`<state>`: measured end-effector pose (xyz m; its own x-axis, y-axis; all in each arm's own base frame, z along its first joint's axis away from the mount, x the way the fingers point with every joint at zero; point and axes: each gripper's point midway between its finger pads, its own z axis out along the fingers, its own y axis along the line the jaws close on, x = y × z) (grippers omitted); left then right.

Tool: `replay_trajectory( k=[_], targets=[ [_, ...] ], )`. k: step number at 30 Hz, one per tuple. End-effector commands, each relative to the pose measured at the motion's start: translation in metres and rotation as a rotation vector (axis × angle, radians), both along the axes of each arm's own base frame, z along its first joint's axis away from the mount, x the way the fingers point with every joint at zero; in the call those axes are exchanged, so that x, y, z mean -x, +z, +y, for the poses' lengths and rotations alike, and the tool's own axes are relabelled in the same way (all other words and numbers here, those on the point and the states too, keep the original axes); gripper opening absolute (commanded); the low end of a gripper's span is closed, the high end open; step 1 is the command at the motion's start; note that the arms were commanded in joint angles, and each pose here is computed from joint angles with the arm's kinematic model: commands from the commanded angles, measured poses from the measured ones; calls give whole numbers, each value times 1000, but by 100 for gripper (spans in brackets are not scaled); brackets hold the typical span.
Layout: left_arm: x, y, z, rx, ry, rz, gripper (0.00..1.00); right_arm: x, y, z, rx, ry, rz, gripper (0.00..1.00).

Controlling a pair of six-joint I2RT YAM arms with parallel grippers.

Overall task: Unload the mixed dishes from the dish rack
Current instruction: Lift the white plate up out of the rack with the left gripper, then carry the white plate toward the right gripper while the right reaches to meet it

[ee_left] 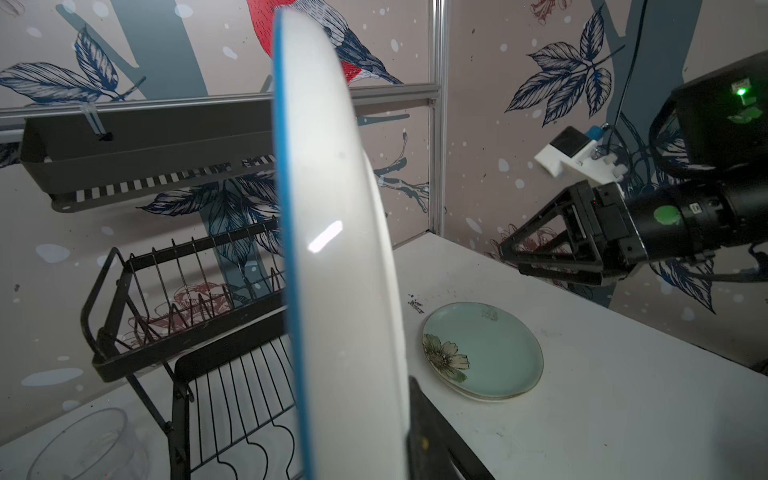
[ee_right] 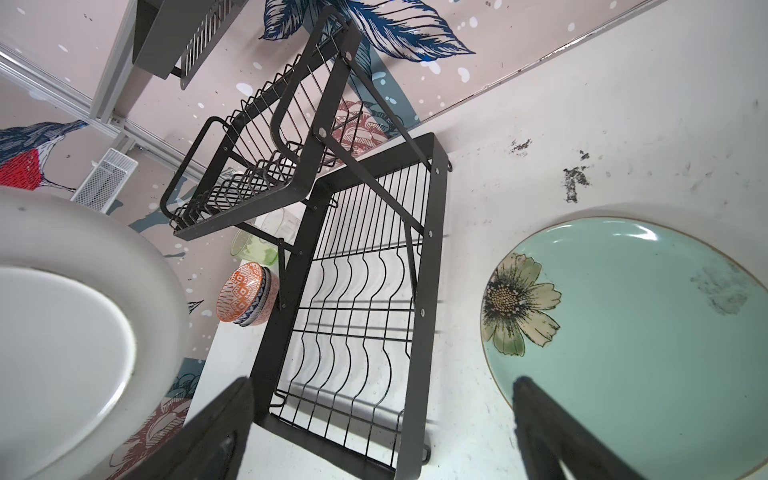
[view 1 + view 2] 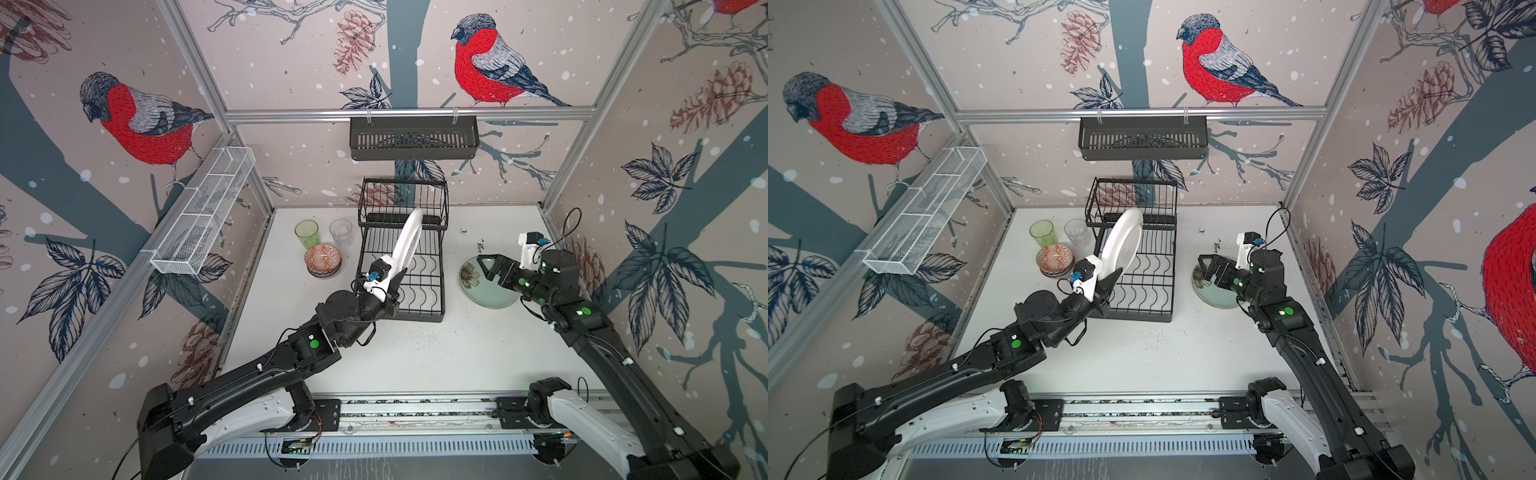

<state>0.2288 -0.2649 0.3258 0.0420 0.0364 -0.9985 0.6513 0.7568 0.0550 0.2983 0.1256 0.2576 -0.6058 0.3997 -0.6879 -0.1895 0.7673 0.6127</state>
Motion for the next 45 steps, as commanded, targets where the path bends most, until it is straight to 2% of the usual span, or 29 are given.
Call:
replay_trajectory(
  k=[1,6,16,20,28,45],
  targets=[
    [4,8,-3,37,-30,-29,0,1,6,8,-62,41,19,97],
    [-4,-17,-9,-28,-2,-1,0,0,5,16,-124,77,57,97],
    [-14,-44,-38,-103,-35,6,0,1,10,19,-204,94,102,98],
    [-17,-48,-54,-105,-63,13,0,1,7,19,-221,98,120,99],
    [-24,-57,-83,-223,-46,-25,0,2,4,14,-253,85,138,100],
    [-36,-75,-119,-303,-66,-36,0,10,19,7,-302,71,136,100]
  ],
)
